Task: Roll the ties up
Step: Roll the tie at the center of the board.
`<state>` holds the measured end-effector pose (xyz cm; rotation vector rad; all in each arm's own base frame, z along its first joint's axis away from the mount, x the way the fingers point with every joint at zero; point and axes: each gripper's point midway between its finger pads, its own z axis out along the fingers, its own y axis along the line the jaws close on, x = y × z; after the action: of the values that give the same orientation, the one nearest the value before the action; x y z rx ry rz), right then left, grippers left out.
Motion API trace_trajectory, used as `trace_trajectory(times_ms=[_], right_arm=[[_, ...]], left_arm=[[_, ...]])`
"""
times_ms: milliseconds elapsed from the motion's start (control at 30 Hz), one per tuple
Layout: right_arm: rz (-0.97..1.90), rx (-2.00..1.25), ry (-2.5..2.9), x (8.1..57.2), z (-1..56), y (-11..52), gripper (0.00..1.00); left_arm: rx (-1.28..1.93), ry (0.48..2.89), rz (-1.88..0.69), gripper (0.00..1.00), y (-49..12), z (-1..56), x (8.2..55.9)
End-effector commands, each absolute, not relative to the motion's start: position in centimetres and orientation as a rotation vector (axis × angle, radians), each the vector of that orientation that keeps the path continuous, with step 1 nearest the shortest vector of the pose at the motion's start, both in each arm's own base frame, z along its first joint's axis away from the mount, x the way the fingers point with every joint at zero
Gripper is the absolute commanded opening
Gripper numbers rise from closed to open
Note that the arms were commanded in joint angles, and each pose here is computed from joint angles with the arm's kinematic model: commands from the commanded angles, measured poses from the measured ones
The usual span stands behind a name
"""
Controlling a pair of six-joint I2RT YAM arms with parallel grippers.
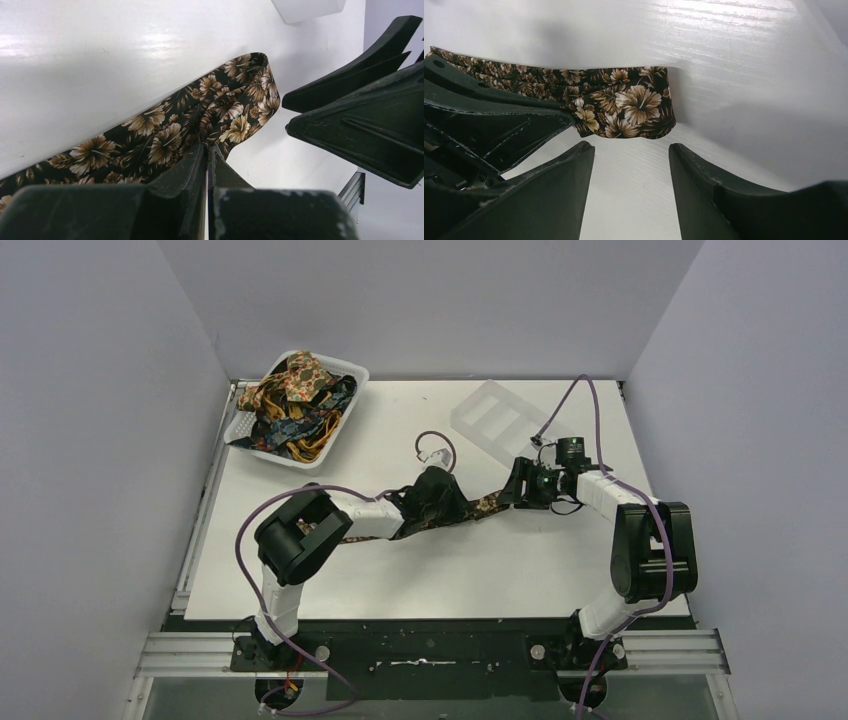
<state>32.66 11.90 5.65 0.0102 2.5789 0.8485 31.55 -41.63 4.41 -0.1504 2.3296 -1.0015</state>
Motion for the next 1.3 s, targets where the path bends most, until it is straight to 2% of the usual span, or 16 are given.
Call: trace_trajectory(times_ms=[0,567,767,1267], right_arm=[[0.861,-0.047,2.528,33.8,7.0,12.3,0.57],[0.88,-0.04,2.529,33.7,6.9,12.6,0.58],[0.88,-0.053,2.527,34.0,6.9,12.6,0.6],[0.808,-0.111,2.578,35.5,4.7,13.2,0.57]], left_arm=[[-0.075,2.258,-1.019,0.0,-42.7,7.4,32.5],[0.074,2.29,-1.045,0.0,-41.2,6.5,34.0],[0.093,2.319,-1.055,0.0,-41.1,5.5,33.0],[0.134,2.367,-0.932,0.03,-39.9,4.3,33.0]])
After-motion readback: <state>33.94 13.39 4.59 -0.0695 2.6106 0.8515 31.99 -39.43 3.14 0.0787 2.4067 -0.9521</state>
